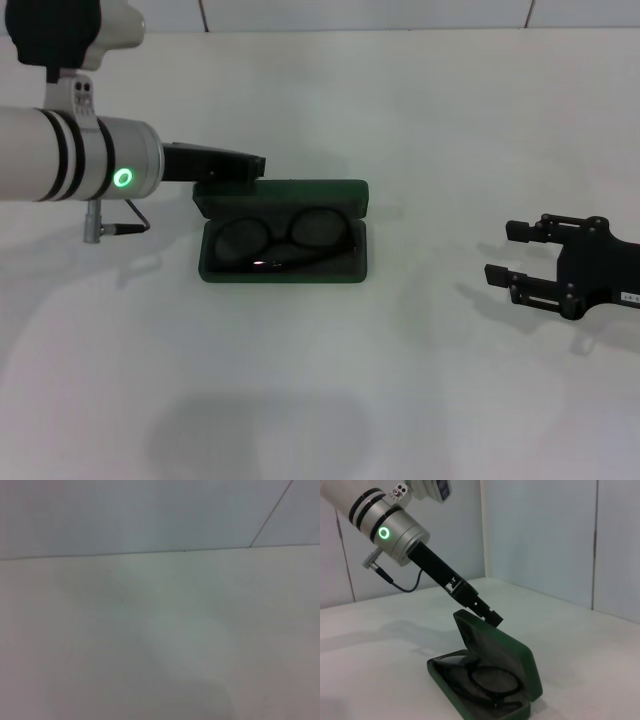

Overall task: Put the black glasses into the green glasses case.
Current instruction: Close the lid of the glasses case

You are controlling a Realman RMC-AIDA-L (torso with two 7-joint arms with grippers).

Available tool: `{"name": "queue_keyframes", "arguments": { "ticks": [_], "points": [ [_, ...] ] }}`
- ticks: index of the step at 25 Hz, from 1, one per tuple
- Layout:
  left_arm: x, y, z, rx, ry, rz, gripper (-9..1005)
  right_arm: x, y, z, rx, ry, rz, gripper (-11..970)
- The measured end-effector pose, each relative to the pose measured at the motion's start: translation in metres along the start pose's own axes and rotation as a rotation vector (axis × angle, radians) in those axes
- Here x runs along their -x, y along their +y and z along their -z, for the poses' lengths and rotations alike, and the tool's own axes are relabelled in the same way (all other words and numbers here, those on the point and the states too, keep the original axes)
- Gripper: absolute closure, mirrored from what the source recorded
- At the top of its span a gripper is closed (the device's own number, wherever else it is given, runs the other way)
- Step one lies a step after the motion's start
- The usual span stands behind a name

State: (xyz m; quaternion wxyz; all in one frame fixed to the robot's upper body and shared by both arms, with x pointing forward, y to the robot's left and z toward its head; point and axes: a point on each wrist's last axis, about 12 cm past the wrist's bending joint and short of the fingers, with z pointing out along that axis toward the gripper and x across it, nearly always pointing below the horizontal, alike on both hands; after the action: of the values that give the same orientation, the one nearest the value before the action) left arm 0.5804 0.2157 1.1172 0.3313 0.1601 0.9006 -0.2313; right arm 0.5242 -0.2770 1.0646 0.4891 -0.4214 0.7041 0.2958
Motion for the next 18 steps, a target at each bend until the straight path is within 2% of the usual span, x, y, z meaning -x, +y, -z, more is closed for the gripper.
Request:
{"name": "queue_keyframes", "arguments": {
  "ticks": [18],
  "points": [
    [-0.021, -0.003, -0.002, -0.015, -0.008, -0.039, 914, 0.002, -0.003, -0.001, -0.006, 0.002, 0.007, 354]
  ]
}}
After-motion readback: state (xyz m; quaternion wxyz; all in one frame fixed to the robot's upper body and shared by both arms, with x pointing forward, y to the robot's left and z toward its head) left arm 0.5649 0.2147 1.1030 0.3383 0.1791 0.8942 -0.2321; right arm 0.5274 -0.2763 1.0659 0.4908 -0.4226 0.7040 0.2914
